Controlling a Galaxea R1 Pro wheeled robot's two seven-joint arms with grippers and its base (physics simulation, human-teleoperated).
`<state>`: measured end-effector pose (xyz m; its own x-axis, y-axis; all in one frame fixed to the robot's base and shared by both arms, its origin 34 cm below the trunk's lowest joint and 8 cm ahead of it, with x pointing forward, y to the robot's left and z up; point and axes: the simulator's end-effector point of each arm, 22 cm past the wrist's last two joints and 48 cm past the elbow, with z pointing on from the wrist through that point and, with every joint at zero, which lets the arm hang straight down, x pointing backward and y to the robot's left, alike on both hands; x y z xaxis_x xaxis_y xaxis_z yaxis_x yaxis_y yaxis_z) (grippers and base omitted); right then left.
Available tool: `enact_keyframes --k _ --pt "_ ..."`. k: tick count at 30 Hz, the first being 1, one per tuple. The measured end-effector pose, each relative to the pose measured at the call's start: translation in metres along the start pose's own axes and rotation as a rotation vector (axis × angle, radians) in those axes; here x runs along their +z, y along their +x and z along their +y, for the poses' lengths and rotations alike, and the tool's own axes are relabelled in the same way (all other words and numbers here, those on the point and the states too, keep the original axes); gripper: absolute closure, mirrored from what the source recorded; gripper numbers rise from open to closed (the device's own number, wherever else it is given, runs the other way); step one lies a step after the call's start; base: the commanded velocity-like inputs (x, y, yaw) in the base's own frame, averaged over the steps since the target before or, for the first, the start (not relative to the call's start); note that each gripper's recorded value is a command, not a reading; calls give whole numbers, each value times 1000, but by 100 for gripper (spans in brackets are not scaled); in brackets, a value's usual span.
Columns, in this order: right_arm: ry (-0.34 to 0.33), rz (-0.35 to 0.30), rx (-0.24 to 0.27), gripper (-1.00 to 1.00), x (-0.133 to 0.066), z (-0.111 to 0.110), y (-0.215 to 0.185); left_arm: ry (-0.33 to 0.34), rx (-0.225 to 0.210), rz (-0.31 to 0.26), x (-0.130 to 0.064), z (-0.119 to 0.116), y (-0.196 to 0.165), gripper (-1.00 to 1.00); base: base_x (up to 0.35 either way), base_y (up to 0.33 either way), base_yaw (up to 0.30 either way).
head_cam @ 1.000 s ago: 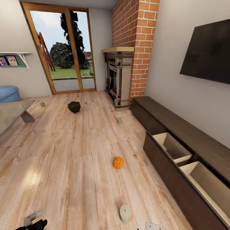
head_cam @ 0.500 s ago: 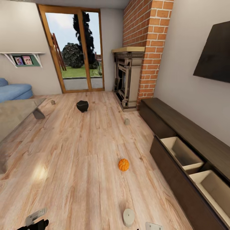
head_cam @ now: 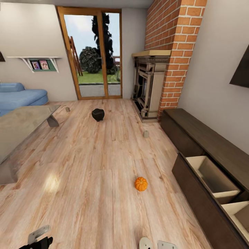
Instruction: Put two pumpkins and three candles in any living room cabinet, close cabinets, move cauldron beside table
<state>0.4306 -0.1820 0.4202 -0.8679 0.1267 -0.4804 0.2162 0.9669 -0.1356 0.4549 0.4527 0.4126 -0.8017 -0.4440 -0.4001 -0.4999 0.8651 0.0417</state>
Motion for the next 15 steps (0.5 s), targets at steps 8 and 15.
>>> enact_keyframes --k 8,15 --pt "0 -1 0 -100 0 0 0 68 -5 2 -1 -14 0 -100 3 23 3" --pt "-3 -4 2 -100 8 1 5 145 -6 14 6 -29 6 -100 0 1 0"
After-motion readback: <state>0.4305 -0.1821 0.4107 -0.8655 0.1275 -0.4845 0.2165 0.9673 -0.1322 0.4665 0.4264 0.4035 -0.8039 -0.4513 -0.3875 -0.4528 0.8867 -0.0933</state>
